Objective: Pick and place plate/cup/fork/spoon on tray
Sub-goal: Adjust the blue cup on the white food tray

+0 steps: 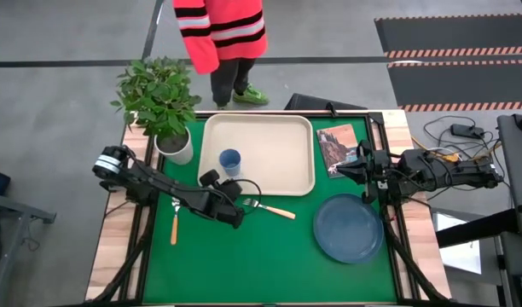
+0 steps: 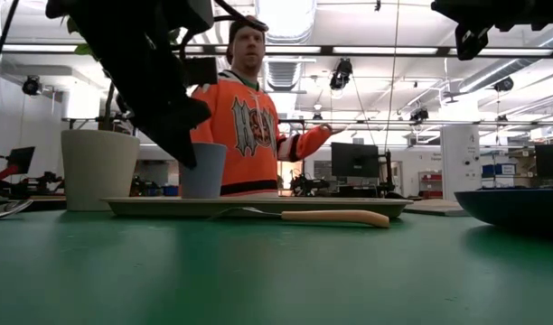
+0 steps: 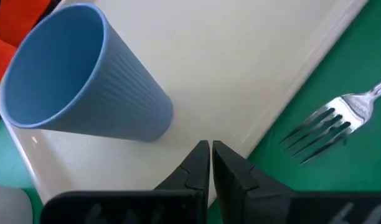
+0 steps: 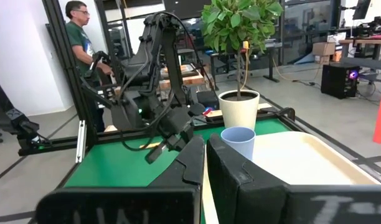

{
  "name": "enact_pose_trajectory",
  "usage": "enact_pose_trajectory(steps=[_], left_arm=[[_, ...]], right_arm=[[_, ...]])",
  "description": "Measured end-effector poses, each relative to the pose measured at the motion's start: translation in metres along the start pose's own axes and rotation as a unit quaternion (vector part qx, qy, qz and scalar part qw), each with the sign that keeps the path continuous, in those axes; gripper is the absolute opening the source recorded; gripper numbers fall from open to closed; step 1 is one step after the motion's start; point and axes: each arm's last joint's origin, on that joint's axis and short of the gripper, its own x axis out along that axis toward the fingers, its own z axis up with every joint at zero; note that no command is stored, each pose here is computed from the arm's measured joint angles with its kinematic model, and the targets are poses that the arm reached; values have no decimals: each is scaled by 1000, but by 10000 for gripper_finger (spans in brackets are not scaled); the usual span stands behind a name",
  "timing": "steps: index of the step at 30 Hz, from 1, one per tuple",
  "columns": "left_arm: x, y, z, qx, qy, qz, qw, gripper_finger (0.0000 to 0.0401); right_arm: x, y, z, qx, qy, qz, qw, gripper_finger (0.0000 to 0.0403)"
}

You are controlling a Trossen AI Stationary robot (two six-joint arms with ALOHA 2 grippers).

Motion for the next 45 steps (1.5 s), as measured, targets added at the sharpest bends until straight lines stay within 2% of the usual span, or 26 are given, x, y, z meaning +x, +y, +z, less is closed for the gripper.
enact_pose_trajectory(steps=[8,17,21,25,31,35,38,43,45], left_arm=[[-11,6,4,-3,-7,-13,1000,0],[-55,33,14,-20,-44,-63,997,0],[-76,43,15,-2,-82,-78,994,0],[-94,45,10,30,-144,-57,987,0],[-111,53,1,70,-221,-6,973,0],[-116,71,-1,60,-249,20,966,0],[-120,85,-3,49,-273,48,960,0],[-124,105,-6,14,-310,91,946,0],[-122,110,-10,11,-315,99,944,0]], right_arm=[[0,0,-1,0,4,0,1000,9],[1,0,-3,1,15,-2,1000,9],[11,0,-11,8,55,-7,998,9],[30,0,-24,15,103,-15,994,9],[65,3,-30,6,95,-14,995,9],[93,6,-34,-20,125,-15,992,9],[120,8,-21,-35,113,-20,993,9],[165,7,-22,-54,156,-31,986,9],[184,6,-19,-58,153,-34,986,9]])
